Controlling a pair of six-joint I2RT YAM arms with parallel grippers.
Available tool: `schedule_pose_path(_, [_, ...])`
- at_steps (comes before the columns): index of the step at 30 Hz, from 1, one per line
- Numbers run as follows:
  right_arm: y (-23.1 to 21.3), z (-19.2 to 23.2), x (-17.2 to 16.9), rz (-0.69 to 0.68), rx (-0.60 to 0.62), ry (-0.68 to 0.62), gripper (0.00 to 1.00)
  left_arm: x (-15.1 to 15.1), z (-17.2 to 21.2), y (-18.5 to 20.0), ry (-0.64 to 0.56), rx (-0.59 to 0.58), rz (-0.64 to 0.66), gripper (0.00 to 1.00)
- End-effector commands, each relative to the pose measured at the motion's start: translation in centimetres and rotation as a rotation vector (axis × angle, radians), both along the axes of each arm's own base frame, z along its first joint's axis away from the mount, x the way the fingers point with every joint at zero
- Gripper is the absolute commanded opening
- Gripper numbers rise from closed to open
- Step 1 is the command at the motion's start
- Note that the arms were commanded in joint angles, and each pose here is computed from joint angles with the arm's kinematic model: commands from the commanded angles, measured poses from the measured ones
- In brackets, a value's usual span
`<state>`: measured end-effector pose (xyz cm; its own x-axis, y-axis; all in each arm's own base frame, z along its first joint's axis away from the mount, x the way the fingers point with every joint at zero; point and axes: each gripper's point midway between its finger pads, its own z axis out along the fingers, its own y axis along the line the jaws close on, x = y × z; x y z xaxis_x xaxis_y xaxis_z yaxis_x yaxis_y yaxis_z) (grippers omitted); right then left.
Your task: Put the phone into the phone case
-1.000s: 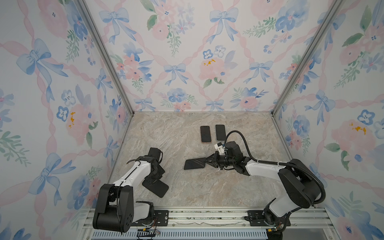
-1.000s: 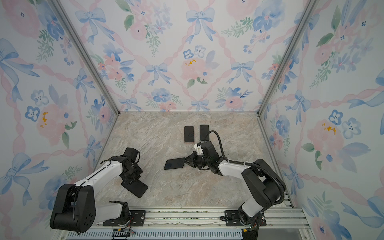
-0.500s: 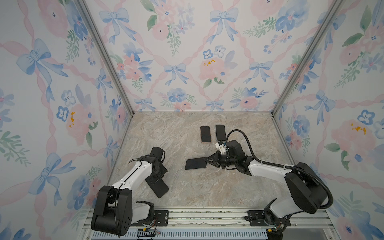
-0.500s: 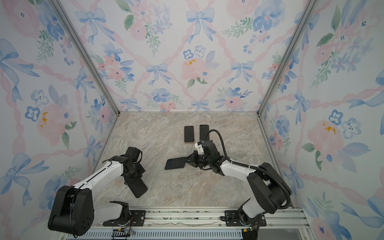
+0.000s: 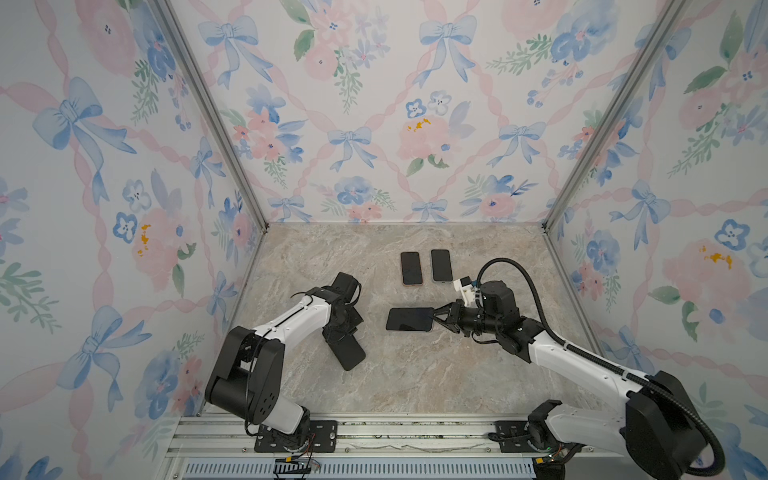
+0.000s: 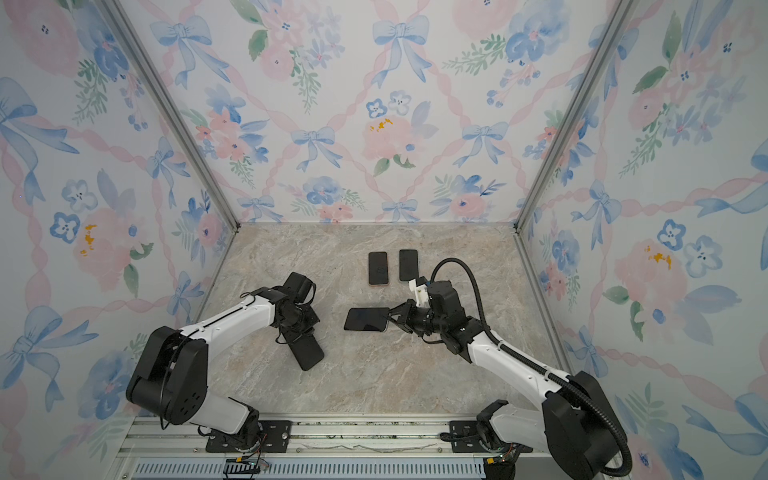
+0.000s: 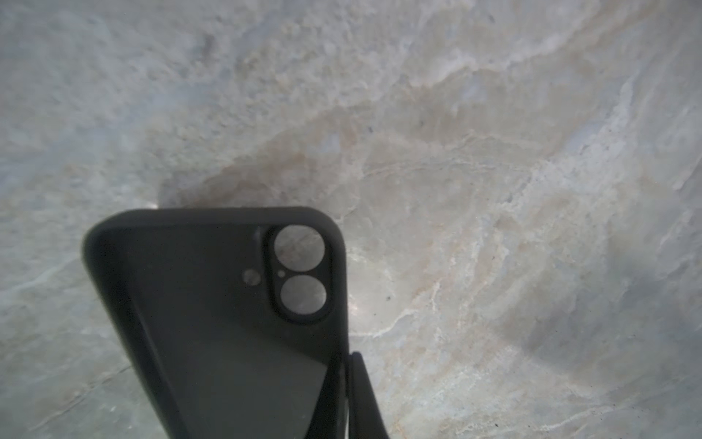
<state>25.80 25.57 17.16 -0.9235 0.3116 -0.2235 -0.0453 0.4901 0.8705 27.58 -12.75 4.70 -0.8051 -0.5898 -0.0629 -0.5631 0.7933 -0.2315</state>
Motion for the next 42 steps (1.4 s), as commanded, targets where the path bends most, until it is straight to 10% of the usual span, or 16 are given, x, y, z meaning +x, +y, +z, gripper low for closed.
schedule_pose_path(1, [-2.3,0.0,-0.7,-0.024,-0.053,-0.029,0.0,1.1,-0.2,-2.2,0.005,-0.039,-0.014,0.06])
schedule_pose_path(15, [-5.8,-0.5,-1.6,-0.079,-0.109,-0.042,0.0,4.3,-1.1,-8.8,0.009,-0.077,-0.146,0.14])
schedule_pose_path(26, [-4.9,-0.1,-0.8,-0.065,-0.109,-0.058,0.0,1.1,2.0,-6.2,-0.088,-0.056,-0.275,0.7])
schedule_pose_path(42, [-3.0,-0.6,-0.1,-0.031,-0.175,-0.069,0.0,-4.2,-0.4,-5.1,-0.028,-0.13,-0.385,0.77])
